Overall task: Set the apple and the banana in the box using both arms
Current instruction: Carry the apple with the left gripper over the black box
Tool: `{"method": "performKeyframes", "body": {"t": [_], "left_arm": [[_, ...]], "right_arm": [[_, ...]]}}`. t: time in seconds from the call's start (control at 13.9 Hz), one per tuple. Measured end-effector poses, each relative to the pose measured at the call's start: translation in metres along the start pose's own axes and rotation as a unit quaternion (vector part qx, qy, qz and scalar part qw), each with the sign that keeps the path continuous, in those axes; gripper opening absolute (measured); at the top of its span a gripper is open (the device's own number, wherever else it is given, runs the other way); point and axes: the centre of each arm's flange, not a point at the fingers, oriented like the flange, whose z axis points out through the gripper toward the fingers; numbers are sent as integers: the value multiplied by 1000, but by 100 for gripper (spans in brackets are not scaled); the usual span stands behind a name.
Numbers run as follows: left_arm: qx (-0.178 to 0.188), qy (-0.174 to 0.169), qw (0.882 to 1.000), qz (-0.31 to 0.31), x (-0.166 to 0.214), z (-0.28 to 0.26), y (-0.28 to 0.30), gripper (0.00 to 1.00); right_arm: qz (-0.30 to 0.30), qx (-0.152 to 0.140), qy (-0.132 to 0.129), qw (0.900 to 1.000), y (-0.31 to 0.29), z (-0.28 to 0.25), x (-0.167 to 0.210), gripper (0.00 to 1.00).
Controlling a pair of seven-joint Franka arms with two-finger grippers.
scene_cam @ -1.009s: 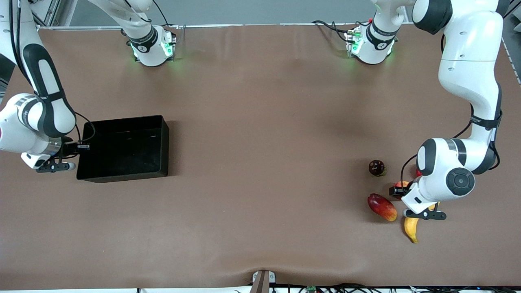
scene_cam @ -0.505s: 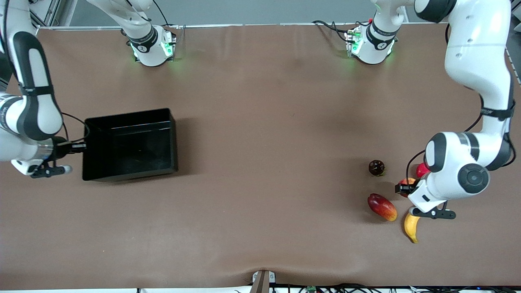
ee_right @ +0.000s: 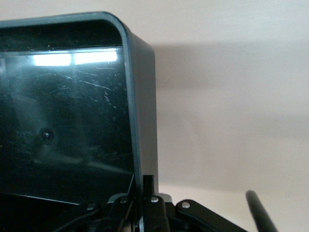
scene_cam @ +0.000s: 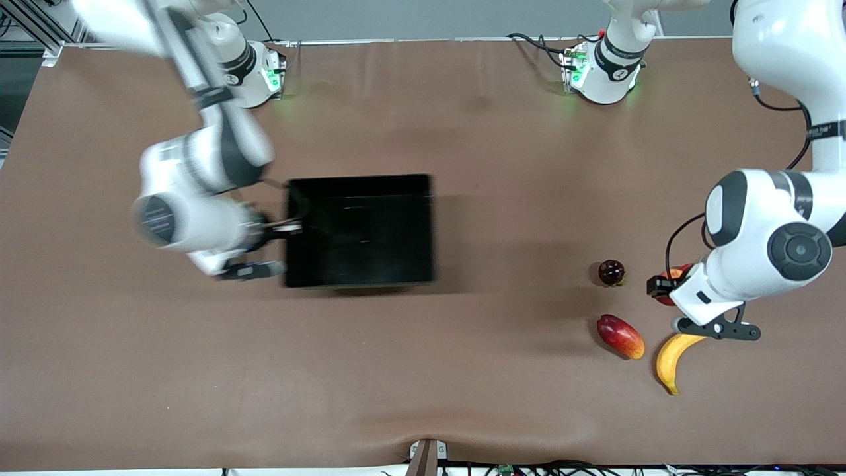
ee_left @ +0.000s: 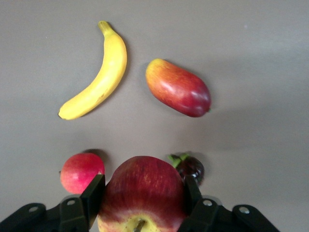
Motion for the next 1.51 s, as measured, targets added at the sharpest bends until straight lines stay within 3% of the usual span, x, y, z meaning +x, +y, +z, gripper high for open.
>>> {"method": "performKeyframes", "body": {"t": [0.22, 0.36, 0.5, 0.65, 0.94, 1.15, 1.51], "left_arm": [[-5, 5, 1000, -7, -9, -28, 44, 71], [-16, 2, 1000, -26, -16, -32, 86, 71], [-26, -8, 999, -37, -25, -26, 127, 71], [-31, -20, 998, -43, -36, -19, 162, 71], [-38, -29, 995, -91, -62, -2, 235, 71], [-39, -21, 991, -129, -94, 20, 316, 71], [-11, -18, 988, -155, -134, 73, 399, 71]], "right_arm": [[-5, -7, 22, 1000, -75, 50, -23, 6], [8, -11, 22, 1000, -71, 86, -11, 21], [16, -12, 29, 999, -67, 104, 0, 42], [21, -9, 28, 999, -71, 74, 10, 63], [36, -5, -12, 999, -50, -80, 16, 100], [54, -19, 0, 998, -8, -150, 18, 100], [83, -45, 6, 996, 47, -210, 20, 100]]}}
